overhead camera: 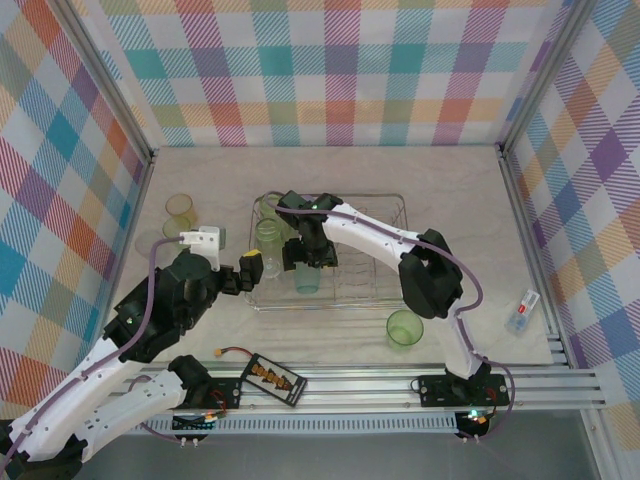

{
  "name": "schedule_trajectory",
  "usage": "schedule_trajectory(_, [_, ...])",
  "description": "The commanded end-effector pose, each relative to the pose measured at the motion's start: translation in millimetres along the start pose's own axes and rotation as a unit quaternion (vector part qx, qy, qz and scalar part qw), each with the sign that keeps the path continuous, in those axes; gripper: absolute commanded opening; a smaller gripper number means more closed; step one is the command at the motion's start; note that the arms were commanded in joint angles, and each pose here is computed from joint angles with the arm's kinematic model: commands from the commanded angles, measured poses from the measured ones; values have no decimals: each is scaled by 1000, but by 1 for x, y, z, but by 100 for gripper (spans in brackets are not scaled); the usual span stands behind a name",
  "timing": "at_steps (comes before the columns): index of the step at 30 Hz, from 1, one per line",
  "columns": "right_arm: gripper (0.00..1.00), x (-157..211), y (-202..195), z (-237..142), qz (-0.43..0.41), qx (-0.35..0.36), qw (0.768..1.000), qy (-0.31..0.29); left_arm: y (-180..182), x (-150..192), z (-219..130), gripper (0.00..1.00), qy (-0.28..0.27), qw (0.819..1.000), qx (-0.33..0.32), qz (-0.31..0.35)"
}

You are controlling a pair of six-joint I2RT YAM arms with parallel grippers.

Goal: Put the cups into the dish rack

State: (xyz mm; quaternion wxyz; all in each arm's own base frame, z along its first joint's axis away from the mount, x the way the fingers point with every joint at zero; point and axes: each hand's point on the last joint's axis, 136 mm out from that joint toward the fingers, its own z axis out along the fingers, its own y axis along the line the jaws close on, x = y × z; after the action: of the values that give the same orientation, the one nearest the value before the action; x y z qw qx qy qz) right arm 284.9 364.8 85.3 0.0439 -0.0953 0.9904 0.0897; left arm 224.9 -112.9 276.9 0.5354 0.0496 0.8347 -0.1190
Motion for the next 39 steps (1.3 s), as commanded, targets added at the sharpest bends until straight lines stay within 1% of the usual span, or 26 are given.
schedule_trajectory(1, [78,6,-11,27,-2,38,999,16,-3,4,1,100,1,1000,9,12])
schedule_trajectory(6, [78,2,-16,30,-5,50,999,6,-3,8,2,100,7,1000,7,16])
schedule_trajectory(10, [74,0,-19,27,-10,50,999,-10,-3,8,2,100,9,1000,7,17])
schedule_trajectory(15, [70,-4,-19,7,-18,39,998,-39,-5,9,2,100,10,1000,14,24])
schedule_trajectory(20, [68,-4,-17,-23,-19,12,998,-53,-22,10,5,100,7,997,60,40])
schedule_trajectory(23, [67,-2,-15,-52,-7,-23,998,-64,-34,11,5,100,2,994,93,52])
schedule_trajectory(26, [67,-1,-14,-84,20,-78,994,-76,-46,10,4,100,-3,990,127,60])
schedule_trajectory(29, [65,-3,-12,-112,61,-163,982,-78,-66,13,4,100,-19,980,182,83])
schedule_trajectory(33, [60,-9,-15,-141,139,-269,951,-71,-92,11,1,99,-64,959,259,97])
schedule_trajectory(36, [59,-18,-5,-164,160,-349,919,-88,-99,-6,-1,98,-111,953,276,48])
schedule_trajectory(37, [58,-21,-2,-171,166,-367,911,-91,-99,-13,0,98,-124,953,274,28])
schedule_trajectory(39, [58,-25,3,-185,171,-388,900,-102,-102,-21,2,95,-142,950,277,11])
